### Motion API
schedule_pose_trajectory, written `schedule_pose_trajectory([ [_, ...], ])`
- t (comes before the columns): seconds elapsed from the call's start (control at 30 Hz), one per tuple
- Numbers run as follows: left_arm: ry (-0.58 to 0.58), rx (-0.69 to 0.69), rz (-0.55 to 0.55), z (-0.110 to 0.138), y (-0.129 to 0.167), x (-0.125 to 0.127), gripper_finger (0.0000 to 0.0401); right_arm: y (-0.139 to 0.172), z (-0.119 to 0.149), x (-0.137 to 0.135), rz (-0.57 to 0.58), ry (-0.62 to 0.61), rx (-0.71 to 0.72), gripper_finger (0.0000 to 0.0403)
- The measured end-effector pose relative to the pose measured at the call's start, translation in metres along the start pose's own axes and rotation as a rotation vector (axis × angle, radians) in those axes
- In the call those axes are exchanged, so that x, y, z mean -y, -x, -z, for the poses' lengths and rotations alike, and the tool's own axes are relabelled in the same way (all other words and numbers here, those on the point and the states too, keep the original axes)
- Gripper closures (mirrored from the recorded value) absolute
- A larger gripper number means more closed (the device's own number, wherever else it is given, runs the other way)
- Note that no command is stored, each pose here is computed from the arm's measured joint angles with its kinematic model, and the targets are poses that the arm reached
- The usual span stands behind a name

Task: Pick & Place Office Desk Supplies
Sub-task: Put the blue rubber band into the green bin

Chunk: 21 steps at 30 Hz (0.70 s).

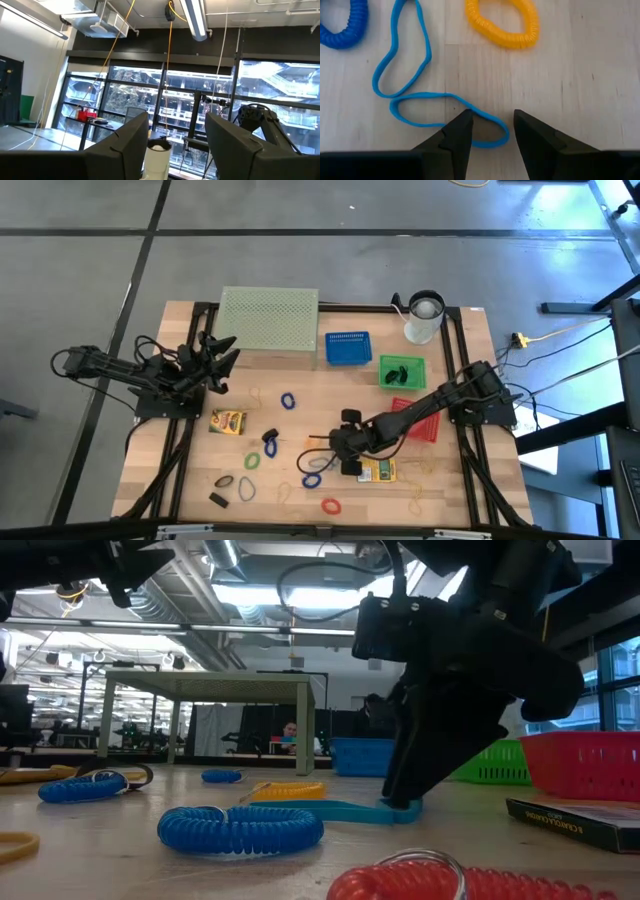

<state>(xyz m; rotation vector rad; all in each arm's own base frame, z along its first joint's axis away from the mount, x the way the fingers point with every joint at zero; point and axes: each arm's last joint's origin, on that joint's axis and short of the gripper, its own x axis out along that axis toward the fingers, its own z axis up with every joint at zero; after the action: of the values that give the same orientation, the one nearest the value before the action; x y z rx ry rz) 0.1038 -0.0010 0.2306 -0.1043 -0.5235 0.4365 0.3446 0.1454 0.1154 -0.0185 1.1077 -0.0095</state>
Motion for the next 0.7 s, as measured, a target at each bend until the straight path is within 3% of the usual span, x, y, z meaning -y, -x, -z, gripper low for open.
schedule_pose_trajectory([
  [0.13,0.02,0.0,0.0,0.0,0.0,0.0,0.0211,0.0,0.001,-0.003,-0.02,0.059,-0.004,0.0293],
  [0.37,0.026,0.0,0.0,0.0,0.0,0.0,0.0212,0.0,0.002,-0.006,-0.048,0.08,-0.011,0.0393],
  [0.7,0.026,0.0,0.0,0.0,0.0,0.0,0.0211,0.024,-0.007,-0.003,-0.019,0.066,0.054,0.0399],
])
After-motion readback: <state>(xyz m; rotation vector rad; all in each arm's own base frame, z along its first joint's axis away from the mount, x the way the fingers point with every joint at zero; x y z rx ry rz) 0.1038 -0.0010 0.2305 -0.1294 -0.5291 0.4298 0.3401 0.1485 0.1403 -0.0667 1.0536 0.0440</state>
